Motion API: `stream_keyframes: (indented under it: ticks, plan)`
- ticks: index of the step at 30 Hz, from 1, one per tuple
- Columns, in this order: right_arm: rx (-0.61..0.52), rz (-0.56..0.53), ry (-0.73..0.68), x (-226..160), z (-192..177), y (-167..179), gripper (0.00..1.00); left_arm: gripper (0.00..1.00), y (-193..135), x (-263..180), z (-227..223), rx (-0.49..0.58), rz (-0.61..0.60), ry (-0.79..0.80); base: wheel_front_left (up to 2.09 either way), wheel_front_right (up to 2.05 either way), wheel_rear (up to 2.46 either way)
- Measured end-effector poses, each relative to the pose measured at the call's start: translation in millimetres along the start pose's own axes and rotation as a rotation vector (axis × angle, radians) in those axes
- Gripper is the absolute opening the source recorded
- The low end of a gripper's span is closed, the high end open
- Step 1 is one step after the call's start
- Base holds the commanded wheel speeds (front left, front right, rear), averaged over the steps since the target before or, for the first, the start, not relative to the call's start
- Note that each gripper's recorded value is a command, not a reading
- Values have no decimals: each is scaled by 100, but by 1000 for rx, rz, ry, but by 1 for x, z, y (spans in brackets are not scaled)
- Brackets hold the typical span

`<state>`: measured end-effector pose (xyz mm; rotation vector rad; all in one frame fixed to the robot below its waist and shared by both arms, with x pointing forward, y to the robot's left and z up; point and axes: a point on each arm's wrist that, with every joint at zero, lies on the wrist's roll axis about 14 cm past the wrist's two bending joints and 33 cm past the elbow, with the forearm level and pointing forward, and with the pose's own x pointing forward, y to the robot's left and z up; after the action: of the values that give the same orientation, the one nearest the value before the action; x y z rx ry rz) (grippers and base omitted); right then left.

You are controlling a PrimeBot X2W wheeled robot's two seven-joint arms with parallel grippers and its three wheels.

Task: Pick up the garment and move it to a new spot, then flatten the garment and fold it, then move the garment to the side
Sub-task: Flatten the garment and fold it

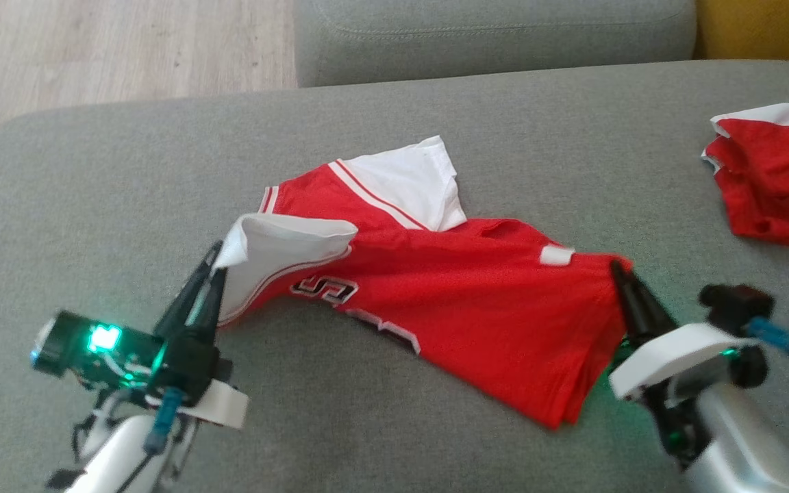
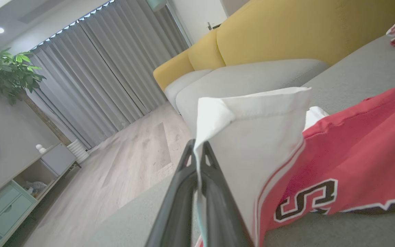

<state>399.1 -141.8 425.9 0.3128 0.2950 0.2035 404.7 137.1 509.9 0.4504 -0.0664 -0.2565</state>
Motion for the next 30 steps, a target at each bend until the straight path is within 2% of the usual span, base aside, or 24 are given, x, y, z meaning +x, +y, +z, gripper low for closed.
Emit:
stream_keyframes:
  ticks: [5,9,12,13,20,25,30]
  plan:
    - [-13,12,-119,-14,59,-13,0,0,31,6,36,65,24,-113,0,0,0]
    - [-101,-3,-222,-36,123,-29,0,0,68,16,95,132,58,-272,0,0,0]
    - [-176,6,-300,-56,168,-23,0,0,84,18,145,137,68,-389,0,0,0]
    - [-176,6,-300,-56,168,-23,0,0,84,18,145,137,68,-389,0,0,0]
    - [-339,-5,-454,-97,257,-10,0,0,117,20,242,186,71,-587,0,0,0]
    - [-421,5,-529,-87,310,-1,0,0,135,38,284,208,62,-656,0,0,0]
    - [-480,25,-452,-30,321,2,0,0,142,93,267,208,18,-537,0,0,0]
